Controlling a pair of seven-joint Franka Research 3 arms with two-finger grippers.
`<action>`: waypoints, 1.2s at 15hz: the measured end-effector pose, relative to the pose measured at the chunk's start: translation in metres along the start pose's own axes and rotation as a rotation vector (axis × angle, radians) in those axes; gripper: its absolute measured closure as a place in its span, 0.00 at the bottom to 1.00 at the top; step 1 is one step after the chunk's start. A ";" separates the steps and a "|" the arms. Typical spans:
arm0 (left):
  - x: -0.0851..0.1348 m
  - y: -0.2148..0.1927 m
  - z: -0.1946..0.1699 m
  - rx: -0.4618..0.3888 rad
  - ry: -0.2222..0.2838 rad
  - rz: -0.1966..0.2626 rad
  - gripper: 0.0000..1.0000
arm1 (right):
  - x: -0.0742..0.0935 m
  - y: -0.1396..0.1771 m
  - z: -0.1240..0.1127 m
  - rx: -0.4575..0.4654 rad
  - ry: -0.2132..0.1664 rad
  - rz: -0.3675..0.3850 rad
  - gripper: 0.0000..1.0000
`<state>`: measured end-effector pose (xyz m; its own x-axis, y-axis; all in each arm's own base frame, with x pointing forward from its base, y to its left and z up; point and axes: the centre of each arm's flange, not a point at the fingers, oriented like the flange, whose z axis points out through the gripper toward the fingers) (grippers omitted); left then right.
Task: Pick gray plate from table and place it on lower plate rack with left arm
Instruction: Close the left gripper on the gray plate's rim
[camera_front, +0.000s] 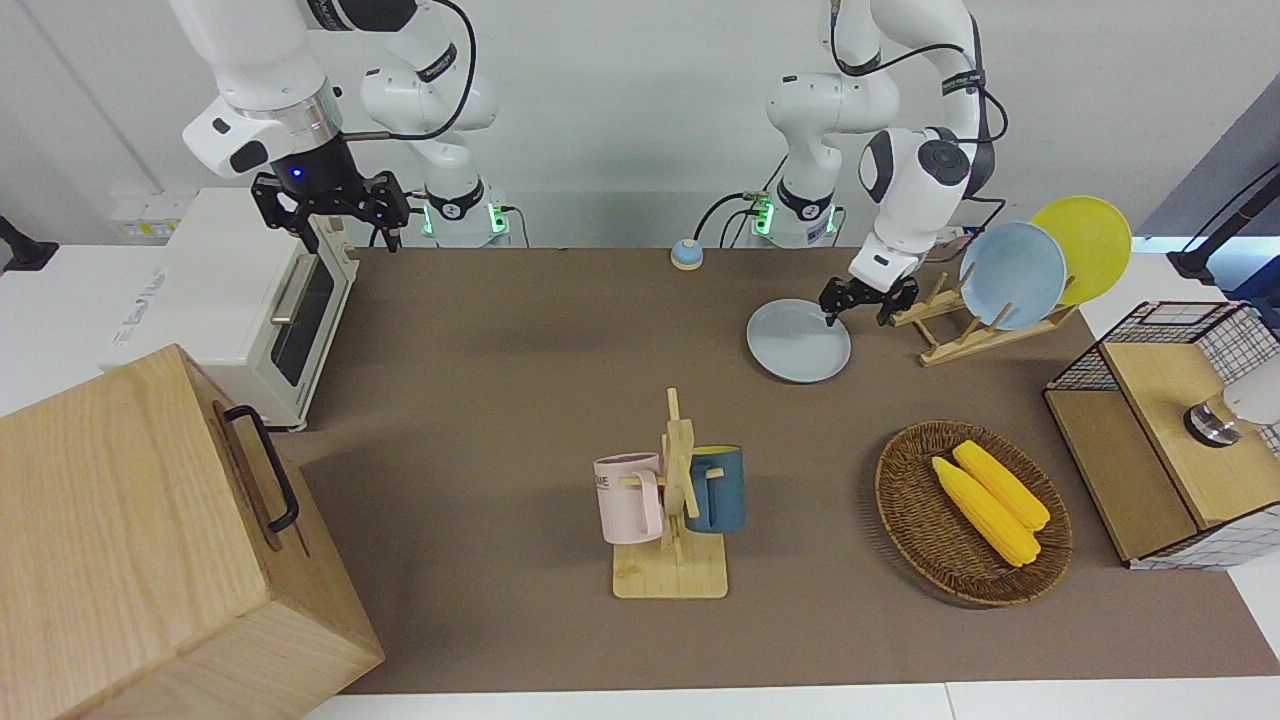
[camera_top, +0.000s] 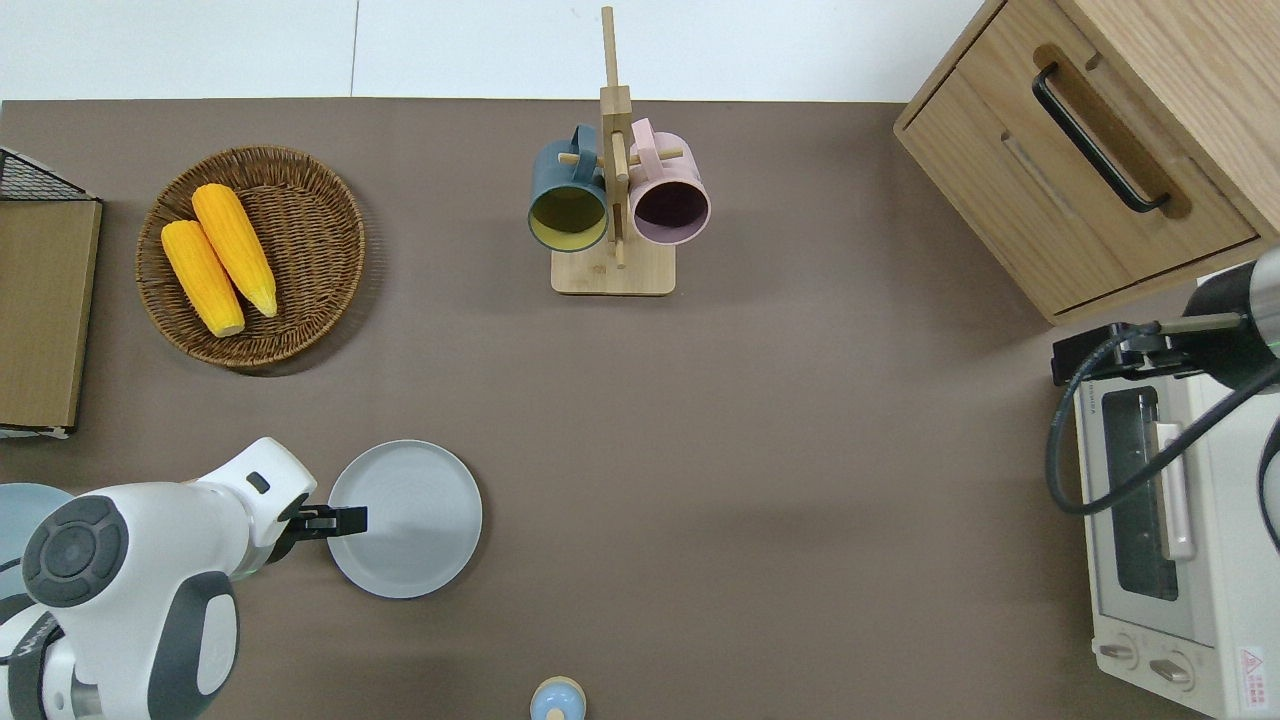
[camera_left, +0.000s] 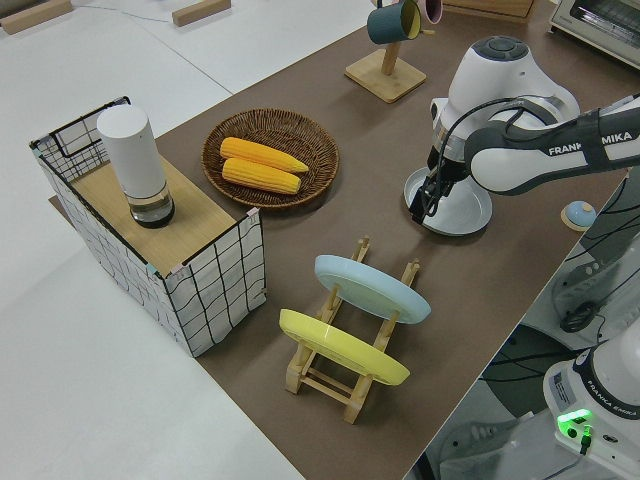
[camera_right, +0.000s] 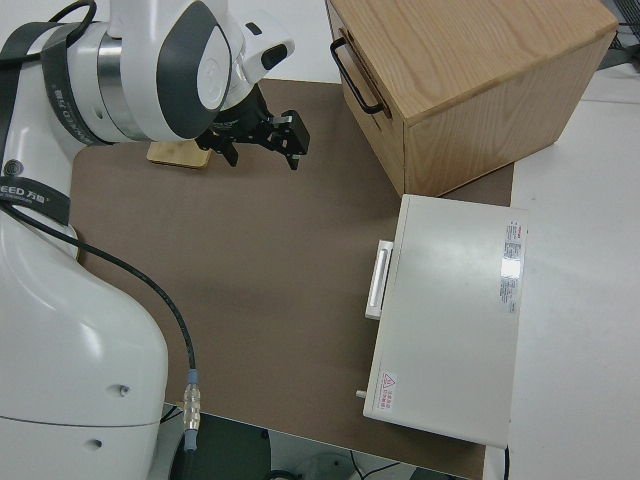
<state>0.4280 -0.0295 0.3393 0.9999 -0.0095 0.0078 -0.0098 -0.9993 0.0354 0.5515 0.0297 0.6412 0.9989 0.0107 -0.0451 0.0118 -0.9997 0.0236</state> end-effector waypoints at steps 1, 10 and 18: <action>0.000 0.000 0.004 0.001 0.005 0.001 0.00 | 0.000 0.000 0.000 0.000 0.000 0.000 0.01; 0.001 0.008 0.040 0.005 0.011 0.019 0.01 | 0.000 0.000 0.000 0.000 0.000 0.000 0.01; 0.002 0.008 0.046 0.006 0.014 0.012 0.35 | 0.000 0.000 0.000 0.000 0.000 0.000 0.01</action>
<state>0.4304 -0.0391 0.2941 0.9995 -0.0210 0.0217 -0.0216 -0.9993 0.0294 0.5515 0.0297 0.6412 0.9989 0.0107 -0.0451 0.0118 -0.9997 0.0236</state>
